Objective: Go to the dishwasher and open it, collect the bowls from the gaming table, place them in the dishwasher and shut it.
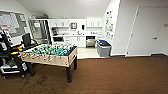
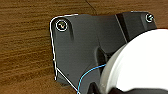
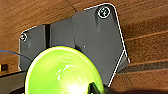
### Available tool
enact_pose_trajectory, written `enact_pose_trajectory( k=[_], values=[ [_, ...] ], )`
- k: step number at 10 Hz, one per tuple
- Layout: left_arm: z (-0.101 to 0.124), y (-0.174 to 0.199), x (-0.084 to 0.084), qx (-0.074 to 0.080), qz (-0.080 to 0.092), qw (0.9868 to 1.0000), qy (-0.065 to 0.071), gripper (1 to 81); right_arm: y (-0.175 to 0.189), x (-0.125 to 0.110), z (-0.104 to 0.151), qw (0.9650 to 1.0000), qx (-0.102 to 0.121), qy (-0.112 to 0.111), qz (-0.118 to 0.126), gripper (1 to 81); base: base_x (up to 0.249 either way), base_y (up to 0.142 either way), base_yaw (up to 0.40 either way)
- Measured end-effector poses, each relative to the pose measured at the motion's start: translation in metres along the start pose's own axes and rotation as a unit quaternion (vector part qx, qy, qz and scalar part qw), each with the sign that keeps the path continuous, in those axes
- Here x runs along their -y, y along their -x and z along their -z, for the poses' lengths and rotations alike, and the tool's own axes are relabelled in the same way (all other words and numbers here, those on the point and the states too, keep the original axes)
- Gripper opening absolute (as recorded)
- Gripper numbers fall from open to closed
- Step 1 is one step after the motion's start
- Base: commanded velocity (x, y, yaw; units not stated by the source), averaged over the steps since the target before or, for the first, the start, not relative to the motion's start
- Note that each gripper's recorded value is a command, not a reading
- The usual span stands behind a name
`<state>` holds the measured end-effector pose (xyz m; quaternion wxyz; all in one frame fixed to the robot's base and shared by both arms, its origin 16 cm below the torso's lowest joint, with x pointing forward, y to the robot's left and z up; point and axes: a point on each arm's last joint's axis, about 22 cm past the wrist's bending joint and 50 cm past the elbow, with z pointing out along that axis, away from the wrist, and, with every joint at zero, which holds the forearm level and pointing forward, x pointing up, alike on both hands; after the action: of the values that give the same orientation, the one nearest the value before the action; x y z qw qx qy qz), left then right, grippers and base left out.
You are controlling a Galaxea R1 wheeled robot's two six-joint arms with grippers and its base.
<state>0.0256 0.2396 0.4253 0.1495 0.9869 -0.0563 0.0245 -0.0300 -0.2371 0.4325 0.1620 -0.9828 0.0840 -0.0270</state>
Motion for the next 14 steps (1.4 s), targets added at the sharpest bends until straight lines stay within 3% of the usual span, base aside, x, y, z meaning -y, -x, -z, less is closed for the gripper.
enact_pose_trajectory(
  k=[5,14],
  values=[
    [0.0002,-0.0002,0.0007,0.0,0.0,1.0,0.0,1.0,-0.0024,-0.0004,-0.0001,1.0,-0.001,0.0,0.0,1.0,0.178,-0.072,0.0],
    [-0.001,-0.0033,-0.0031,-0.002,0.0,1.0,0.002,1.0,-0.0083,0.0022,-0.0011,1.0,-0.005,-0.001,0.001,1.0,0.18,0.0,0.0]
  ],
)
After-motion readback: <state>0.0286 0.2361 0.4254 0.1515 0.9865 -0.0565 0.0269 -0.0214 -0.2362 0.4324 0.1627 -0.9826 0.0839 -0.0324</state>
